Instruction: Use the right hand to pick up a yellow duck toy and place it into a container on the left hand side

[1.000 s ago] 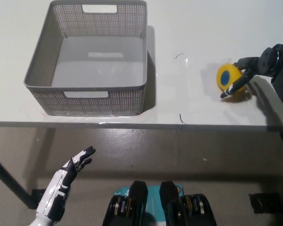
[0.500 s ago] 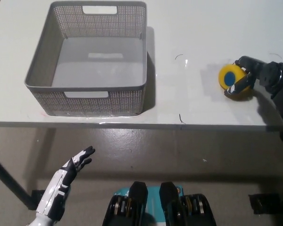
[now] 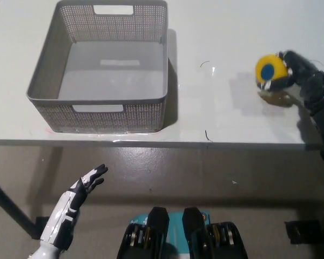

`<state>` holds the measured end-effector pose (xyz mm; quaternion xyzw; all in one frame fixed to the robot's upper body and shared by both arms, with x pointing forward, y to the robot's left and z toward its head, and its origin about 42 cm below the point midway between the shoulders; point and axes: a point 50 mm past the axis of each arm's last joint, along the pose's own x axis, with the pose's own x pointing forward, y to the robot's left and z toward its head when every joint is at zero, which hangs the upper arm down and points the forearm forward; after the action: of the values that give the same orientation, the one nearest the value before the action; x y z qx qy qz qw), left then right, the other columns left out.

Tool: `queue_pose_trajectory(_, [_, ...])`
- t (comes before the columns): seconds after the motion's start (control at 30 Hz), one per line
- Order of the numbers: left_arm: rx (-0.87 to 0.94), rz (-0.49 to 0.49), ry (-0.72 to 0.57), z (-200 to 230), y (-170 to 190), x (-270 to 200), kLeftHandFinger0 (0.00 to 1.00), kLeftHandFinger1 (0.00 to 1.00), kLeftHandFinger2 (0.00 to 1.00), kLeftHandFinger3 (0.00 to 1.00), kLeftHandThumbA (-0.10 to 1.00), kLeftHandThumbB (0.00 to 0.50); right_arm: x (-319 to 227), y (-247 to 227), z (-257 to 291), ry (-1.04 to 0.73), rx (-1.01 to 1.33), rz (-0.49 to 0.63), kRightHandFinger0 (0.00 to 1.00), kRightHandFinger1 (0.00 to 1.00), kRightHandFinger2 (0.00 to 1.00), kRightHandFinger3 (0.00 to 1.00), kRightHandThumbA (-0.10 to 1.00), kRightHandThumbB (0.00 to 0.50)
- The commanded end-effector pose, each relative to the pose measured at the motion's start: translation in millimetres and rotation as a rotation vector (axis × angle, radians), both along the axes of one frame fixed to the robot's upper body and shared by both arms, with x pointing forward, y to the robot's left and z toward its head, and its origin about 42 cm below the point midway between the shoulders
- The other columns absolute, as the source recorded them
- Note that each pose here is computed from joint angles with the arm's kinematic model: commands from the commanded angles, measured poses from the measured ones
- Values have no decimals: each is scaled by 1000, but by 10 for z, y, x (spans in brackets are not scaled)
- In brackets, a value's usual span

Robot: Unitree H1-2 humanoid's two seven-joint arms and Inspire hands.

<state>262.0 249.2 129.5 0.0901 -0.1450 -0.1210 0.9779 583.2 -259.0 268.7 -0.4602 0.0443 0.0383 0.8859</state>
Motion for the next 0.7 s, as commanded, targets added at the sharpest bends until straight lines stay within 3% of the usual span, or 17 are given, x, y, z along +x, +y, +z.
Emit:
queue_pose_trajectory(0.0, [9, -2, -58, 117, 57, 29, 1000, 1000, 1000, 1000, 1000, 210, 187, 301, 1313, -409, 129, 76, 0, 427, 728, 814, -100, 112])
queue_pose_trajectory(0.07, [18, 4, -55, 112, 62, 20, 1000, 1000, 1000, 1000, 1000, 210, 169, 438, 1548, -464, 171, 121, 0, 369, 732, 843, -100, 97])
queue_pose_trajectory(0.2, [19, 7, -47, 104, 60, 8, 1000, 1000, 1000, 1000, 1000, 218, 3, 859, 2011, -569, 210, 241, 0, 396, 752, 884, -100, 101])
queue_pose_trajectory(0.33, [24, 6, -37, 109, 55, 1, 1000, 1000, 1000, 1000, 1000, 224, -171, 1326, 2192, -650, 237, 376, 0, 309, 675, 817, -100, 129])
queue_pose_trajectory(0.67, [28, -8, -33, 85, 51, -9, 1000, 1000, 1000, 1000, 1000, 211, -294, 2488, 2185, -569, 287, 506, 0, 302, 687, 780, -100, 143])
